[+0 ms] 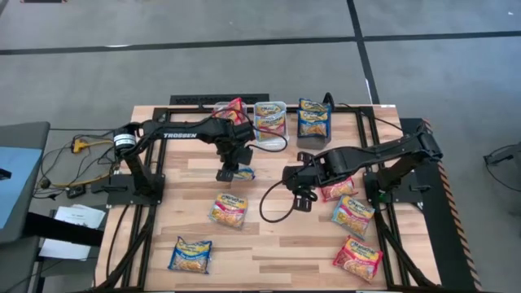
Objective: Sort Maruchan noodles
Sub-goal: Put the blue noodle pack into the black bin
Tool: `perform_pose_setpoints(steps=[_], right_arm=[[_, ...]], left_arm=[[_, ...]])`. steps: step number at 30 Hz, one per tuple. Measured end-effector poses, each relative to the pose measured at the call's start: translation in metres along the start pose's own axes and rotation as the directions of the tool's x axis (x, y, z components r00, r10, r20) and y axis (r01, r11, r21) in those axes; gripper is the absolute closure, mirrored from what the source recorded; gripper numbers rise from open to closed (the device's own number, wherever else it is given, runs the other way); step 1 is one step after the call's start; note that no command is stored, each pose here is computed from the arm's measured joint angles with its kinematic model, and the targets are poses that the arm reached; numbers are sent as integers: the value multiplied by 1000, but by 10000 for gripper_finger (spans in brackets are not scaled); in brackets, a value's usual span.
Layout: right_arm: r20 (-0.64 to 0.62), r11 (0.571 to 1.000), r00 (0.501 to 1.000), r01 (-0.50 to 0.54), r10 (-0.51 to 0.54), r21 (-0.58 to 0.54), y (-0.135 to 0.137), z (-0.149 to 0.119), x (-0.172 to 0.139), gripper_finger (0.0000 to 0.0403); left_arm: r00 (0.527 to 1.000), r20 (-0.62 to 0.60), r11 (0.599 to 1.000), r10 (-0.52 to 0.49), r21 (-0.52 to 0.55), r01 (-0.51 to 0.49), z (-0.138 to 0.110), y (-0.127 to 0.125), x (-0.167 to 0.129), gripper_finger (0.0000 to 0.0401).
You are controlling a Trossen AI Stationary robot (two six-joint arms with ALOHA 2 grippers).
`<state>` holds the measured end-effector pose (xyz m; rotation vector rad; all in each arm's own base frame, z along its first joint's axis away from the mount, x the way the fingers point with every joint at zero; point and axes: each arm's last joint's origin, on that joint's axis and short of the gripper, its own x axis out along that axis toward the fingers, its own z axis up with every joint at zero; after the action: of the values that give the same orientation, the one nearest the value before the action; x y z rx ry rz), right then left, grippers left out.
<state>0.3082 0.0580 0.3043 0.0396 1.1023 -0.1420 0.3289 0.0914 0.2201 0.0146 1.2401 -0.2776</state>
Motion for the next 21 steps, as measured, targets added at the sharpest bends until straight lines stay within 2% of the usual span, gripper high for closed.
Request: perform_pose_setpoints(steps=[7, 11, 16, 21], right_arm=[[0, 1000, 1000, 0, 0, -23, 0, -2, 3, 292], [-61, 999, 998, 16, -18, -40, 0, -20, 26, 292], [-72, 999, 997, 24, -26, -31, -6, -33, 49, 291], [-19, 999, 1000, 4, -5, -41, -11, -37, 65, 292]], left_arm=[[1000, 0, 1000, -2, -6, 2, 1, -1, 0, 401], [1000, 12, 1000, 3, -10, -3, 2, -1, 0, 401], [998, 53, 1000, 22, 1, -22, 6, 1, 0, 401], [998, 54, 1000, 22, 2, -22, 6, 1, 0, 401]])
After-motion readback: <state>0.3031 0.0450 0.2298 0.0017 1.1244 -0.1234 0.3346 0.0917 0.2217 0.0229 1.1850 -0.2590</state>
